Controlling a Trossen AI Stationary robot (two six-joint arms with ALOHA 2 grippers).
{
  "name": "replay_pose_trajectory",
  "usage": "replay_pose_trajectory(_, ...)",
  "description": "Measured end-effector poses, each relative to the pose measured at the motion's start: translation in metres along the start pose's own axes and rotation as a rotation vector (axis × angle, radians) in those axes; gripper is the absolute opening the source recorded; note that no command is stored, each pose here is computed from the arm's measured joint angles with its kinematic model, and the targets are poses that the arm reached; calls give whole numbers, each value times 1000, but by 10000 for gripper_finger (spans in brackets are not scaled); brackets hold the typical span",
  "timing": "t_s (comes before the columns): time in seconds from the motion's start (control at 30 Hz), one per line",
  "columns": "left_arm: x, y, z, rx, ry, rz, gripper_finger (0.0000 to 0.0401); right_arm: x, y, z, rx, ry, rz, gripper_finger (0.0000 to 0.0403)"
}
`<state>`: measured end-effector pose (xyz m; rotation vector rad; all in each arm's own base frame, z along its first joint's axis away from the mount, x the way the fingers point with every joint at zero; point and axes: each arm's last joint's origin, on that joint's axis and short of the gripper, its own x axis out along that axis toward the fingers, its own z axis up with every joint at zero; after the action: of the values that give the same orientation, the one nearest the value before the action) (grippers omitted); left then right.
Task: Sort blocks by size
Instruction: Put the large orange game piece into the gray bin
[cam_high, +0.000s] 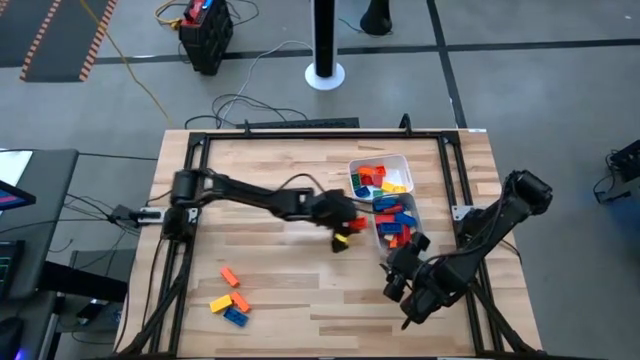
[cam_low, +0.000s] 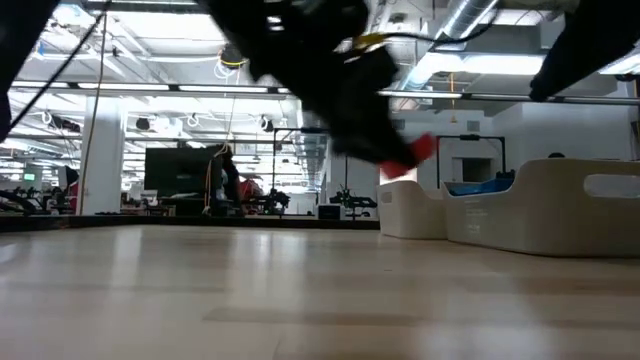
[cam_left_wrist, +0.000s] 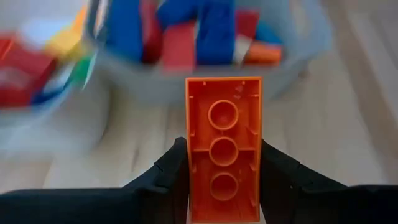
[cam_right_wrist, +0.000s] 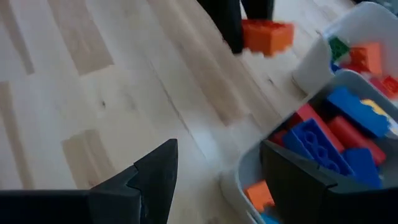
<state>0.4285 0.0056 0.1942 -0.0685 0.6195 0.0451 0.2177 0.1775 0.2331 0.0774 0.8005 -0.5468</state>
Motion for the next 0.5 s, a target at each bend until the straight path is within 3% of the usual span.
replay_pose_trajectory(0.27, 44, 9, 54, 57, -131, -21, 144, -12, -3, -13, 26, -42, -41, 255)
replay_pose_trajectory(0.5, 81, 25, 57, 35, -119, -13, 212, -17, -3, -16, 39, -85, -41, 255)
